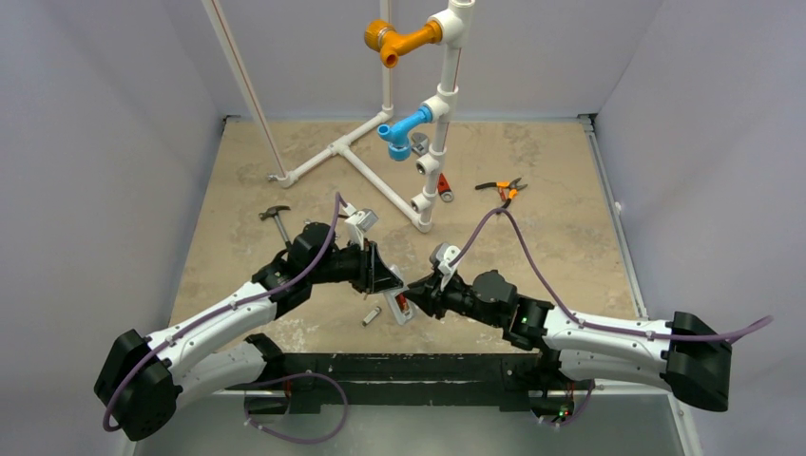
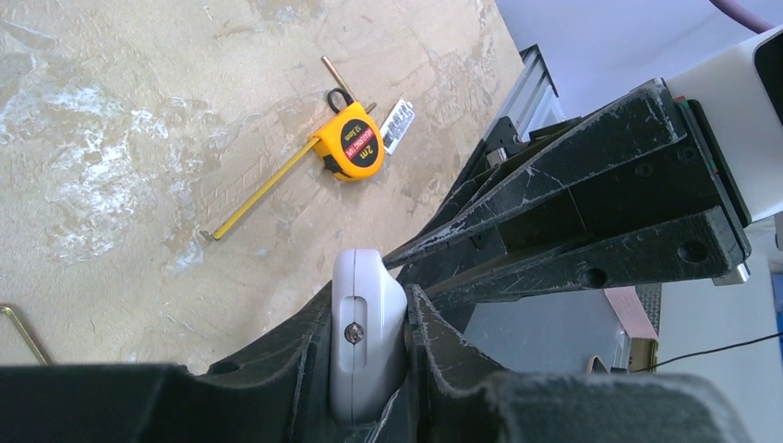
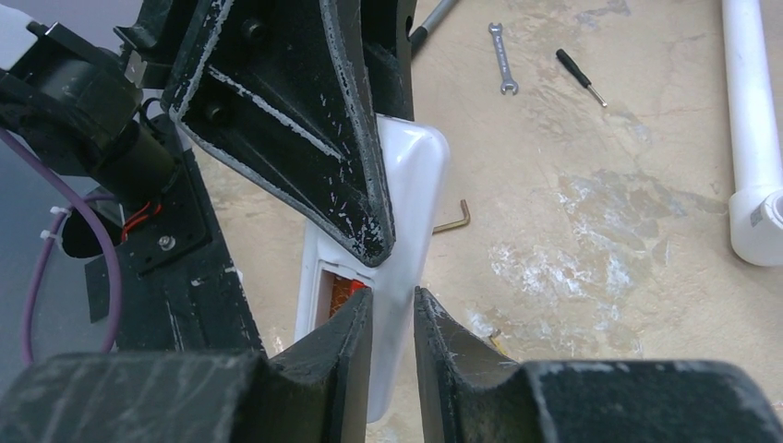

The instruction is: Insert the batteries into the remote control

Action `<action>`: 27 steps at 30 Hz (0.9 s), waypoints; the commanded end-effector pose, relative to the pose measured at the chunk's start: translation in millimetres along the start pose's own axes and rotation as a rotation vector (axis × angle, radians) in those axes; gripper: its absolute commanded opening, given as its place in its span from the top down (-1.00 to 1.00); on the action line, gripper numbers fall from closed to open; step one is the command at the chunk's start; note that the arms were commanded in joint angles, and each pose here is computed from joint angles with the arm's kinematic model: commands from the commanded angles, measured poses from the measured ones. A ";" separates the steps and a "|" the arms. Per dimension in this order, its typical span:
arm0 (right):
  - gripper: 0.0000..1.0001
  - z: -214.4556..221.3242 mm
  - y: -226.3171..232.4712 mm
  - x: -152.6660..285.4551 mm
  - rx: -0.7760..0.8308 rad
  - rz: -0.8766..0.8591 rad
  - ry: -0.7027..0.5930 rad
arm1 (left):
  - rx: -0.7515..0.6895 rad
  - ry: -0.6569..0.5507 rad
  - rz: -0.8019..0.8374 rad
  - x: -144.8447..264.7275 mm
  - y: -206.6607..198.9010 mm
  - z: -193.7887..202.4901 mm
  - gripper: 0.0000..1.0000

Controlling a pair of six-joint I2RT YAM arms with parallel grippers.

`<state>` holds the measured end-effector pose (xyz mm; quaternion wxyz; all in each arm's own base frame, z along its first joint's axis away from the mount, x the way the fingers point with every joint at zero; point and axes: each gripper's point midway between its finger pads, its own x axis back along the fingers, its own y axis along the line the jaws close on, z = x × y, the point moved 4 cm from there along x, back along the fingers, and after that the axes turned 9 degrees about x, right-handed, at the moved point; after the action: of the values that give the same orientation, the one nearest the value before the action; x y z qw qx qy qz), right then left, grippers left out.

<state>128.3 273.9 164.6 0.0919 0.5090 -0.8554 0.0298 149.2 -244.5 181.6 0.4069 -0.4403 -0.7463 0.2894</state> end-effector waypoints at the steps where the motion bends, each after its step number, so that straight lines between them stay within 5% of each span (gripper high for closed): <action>1: 0.55 -17.7 -6.9 -3.0 0.001 0.049 -0.042 | -0.035 -0.021 0.068 1.4 -18.1 -10.6 1.00; 12: 0.15 -34.1 -4.2 17.7 0.003 0.017 -0.223 | -0.025 -0.022 0.055 -1.6 -14.8 -11.5 1.00; 27: -0.04 -15.4 3.0 -0.2 0.001 -0.030 -0.112 | -0.029 -0.020 0.054 -0.3 -17.3 -12.6 1.00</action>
<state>124.9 269.5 155.3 0.0779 0.5155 -0.8530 0.0247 149.5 -245.3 177.8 0.4146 -0.4374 -0.7439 0.2888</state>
